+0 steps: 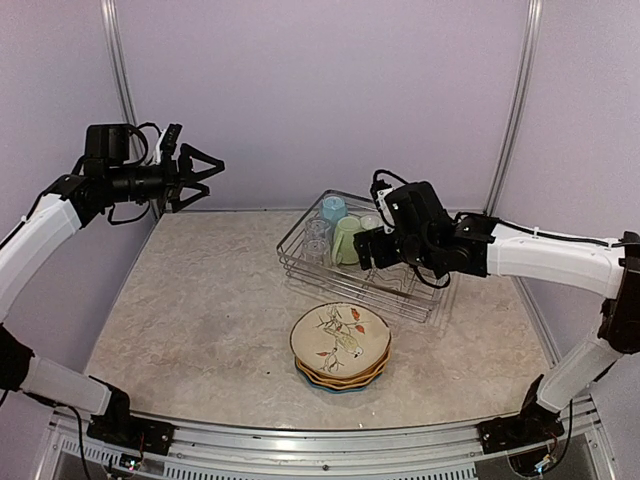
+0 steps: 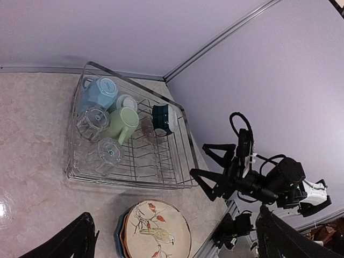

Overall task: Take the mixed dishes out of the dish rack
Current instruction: Grab the bowl from the dish rack.

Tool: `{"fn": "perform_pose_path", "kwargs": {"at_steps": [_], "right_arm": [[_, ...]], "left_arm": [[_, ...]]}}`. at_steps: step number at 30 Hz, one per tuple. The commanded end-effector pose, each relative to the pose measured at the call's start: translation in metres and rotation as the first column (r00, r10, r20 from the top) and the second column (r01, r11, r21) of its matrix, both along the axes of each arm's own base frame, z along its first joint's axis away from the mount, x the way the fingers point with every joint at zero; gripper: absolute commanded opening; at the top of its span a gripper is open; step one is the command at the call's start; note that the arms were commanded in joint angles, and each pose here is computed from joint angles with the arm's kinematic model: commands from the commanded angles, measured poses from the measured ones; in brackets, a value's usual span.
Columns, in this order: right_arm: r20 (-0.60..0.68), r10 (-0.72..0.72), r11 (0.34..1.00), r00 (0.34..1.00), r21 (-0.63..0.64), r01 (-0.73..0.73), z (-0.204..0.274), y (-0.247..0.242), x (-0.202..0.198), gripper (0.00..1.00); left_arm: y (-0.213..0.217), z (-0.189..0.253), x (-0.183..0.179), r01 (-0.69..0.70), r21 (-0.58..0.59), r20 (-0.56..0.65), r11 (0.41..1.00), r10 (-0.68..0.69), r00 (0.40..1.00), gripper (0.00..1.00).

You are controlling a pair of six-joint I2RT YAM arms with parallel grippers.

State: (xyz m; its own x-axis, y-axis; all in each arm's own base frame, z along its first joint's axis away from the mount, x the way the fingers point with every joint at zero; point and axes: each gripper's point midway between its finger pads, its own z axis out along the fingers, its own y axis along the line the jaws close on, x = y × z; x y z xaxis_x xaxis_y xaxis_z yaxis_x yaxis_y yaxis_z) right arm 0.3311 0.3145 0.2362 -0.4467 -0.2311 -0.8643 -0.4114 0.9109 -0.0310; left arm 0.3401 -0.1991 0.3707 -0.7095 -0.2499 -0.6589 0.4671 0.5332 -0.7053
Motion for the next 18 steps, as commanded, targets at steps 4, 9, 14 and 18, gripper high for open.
{"fn": "perform_pose_path", "kwargs": {"at_steps": [4, 9, 14, 18], "right_arm": [[0.002, -0.416, 0.908, 0.909, -0.049, 0.416, -0.002, -0.088, 0.067, 1.0], [-0.03, -0.507, 0.855, 0.861, -0.139, 0.499, -0.024, -0.119, 0.097, 1.0], [-0.056, -0.607, 0.788, 0.793, -0.176, 0.59, -0.036, -0.142, 0.119, 1.0], [-0.09, -0.601, 0.788, 0.794, -0.235, 0.57, -0.058, -0.132, 0.136, 1.0]], "left_arm": [[-0.01, -0.001, -0.007, 0.042, -0.018, -0.002, 0.999, -0.042, 0.999, 0.99], [-0.017, -0.004, -0.009, 0.062, -0.018, -0.011, 0.998, -0.062, 0.998, 0.99], [-0.021, -0.008, -0.008, 0.074, -0.024, -0.028, 0.997, -0.075, 0.997, 0.99], [-0.024, -0.012, -0.008, 0.085, -0.03, -0.044, 0.996, -0.087, 0.995, 0.99]]}}
